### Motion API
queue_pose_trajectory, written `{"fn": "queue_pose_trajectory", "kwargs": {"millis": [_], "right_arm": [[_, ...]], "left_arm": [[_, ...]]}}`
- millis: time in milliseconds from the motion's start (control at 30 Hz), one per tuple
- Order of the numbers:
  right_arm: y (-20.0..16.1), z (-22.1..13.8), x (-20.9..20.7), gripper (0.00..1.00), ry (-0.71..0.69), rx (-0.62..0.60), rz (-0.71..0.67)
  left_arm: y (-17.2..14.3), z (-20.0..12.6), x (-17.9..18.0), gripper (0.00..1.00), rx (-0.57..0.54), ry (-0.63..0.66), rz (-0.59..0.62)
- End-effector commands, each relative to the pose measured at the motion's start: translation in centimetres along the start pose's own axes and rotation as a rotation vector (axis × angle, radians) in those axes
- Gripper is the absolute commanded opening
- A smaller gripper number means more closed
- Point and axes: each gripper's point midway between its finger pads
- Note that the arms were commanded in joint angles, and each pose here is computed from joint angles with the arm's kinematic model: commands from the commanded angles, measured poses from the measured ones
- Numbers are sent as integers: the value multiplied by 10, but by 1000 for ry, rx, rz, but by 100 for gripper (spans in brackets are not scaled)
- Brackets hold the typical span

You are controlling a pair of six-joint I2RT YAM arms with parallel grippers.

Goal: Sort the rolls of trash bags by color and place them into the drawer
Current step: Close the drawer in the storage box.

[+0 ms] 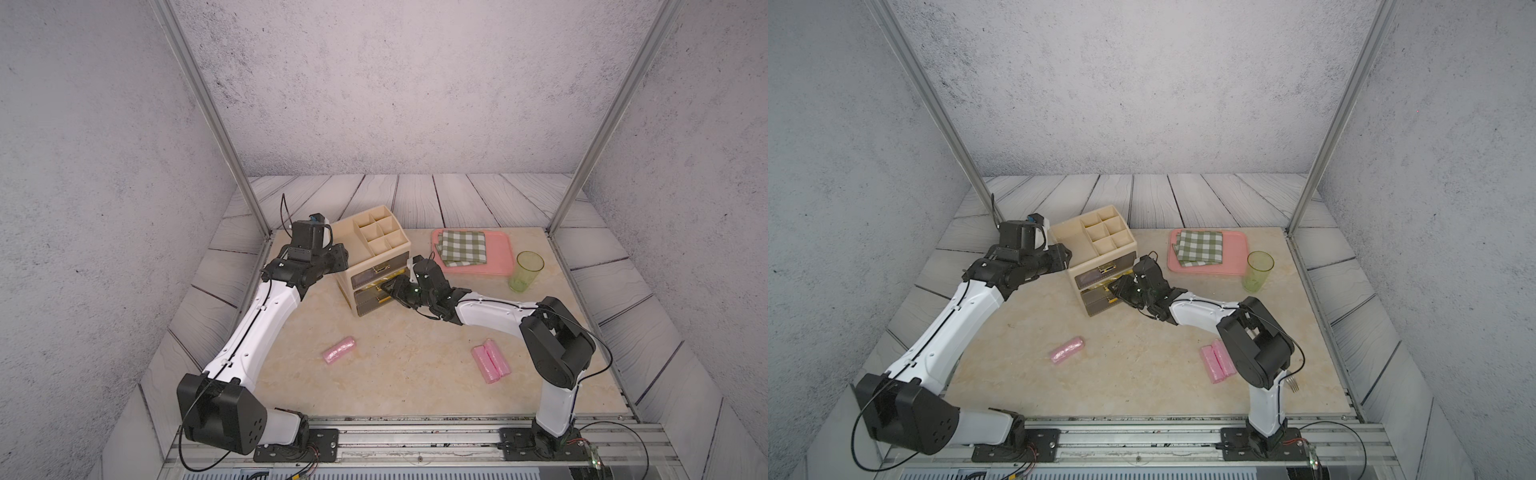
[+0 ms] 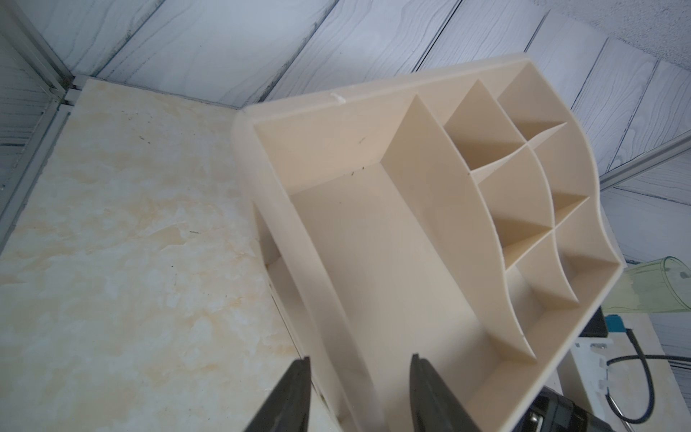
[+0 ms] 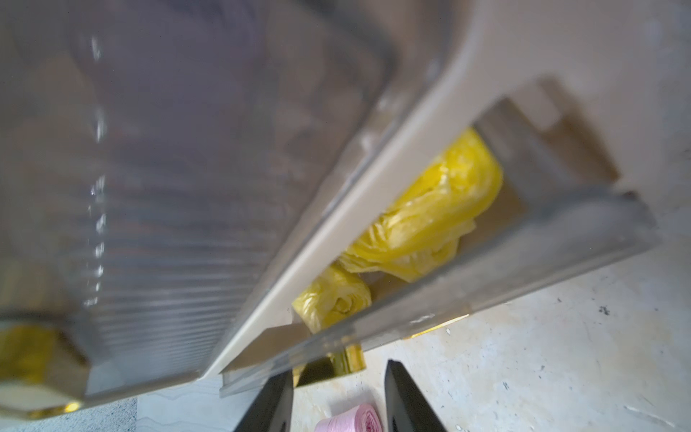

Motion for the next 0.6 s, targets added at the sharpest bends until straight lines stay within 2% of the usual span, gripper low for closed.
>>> {"fn": "queue_pose_trajectory", "kwargs": {"millis": [0,167,400,567], "right_arm": [[2,8,-8,46,27,-27,62],[1,16,-11,44,52,-37,127],[1,30,-9,56,116,-44,200],[-1,24,-13,57,117,-58,206]], "left_arm": [[-3,-2,2,48,4,-14,-11],[-7,-2,3,48,14,-19,-15],[-11,-4,3,48,20,-28,-20],[-11,-6,2,48,17,-36,-19]]}}
Point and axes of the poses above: each gripper's point midway between its finger pads, its own z axis out along the fingers, its own x axis along the line the jaws close on, y = z × x, and after that the axes turned 13 degrees about -z, right-handed
